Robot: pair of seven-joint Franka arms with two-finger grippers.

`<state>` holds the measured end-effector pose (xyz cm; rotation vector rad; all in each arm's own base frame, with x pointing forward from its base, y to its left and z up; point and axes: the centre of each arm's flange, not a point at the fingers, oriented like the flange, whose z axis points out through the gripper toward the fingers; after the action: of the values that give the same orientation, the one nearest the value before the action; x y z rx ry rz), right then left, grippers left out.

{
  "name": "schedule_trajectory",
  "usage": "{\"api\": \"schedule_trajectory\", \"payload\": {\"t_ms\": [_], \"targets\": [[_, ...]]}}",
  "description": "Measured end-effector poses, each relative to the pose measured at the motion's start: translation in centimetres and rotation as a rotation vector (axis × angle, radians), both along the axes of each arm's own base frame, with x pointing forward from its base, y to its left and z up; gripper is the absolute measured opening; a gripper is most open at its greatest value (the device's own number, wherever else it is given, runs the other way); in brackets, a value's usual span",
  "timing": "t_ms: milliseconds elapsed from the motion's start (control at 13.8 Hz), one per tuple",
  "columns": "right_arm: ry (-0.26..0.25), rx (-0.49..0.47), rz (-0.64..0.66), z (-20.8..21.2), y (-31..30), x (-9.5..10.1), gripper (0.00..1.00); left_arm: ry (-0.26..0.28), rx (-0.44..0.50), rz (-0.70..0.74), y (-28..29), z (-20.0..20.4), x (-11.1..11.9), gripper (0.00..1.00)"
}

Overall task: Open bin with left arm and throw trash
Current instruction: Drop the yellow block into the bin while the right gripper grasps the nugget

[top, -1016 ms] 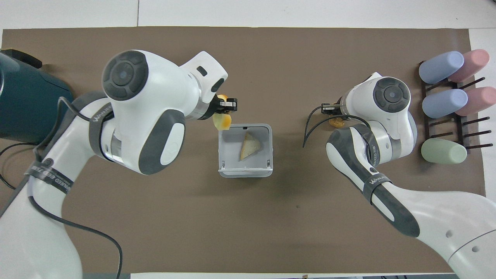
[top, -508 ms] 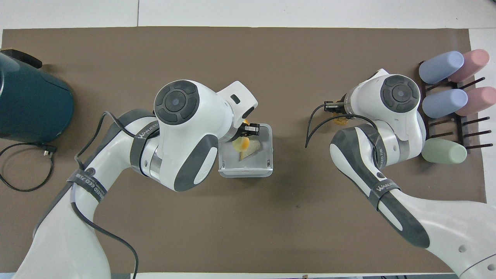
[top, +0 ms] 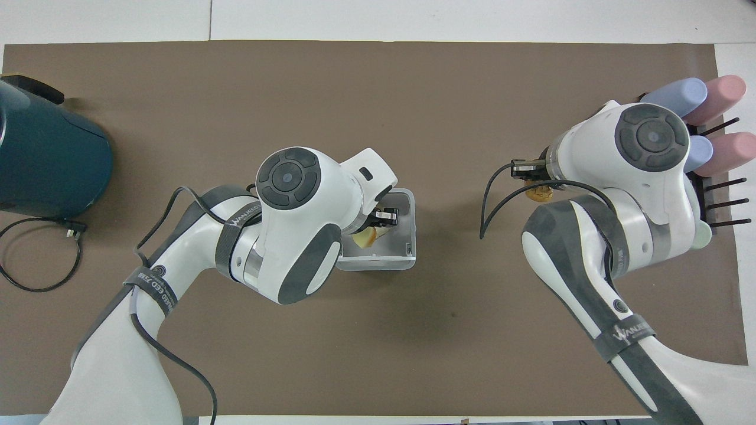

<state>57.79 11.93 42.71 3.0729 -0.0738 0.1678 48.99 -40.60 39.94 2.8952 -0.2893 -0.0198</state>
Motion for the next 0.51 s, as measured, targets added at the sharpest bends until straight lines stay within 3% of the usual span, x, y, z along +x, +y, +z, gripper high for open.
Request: {"api": "schedule_trajectory", "payload": {"t_ms": [290,508], "targets": [[0.008,0.030,-0.018,1.6,0.2,-0.7,0.40,-0.006,-0.003,0.002,0.3,1.1,0.0,0.99],[0.013,0.067,-0.012,1.8,1.7,-1.1,0.40,-0.008,-0.003,-0.001,0.7,2.8,-0.3,1.00]]}}
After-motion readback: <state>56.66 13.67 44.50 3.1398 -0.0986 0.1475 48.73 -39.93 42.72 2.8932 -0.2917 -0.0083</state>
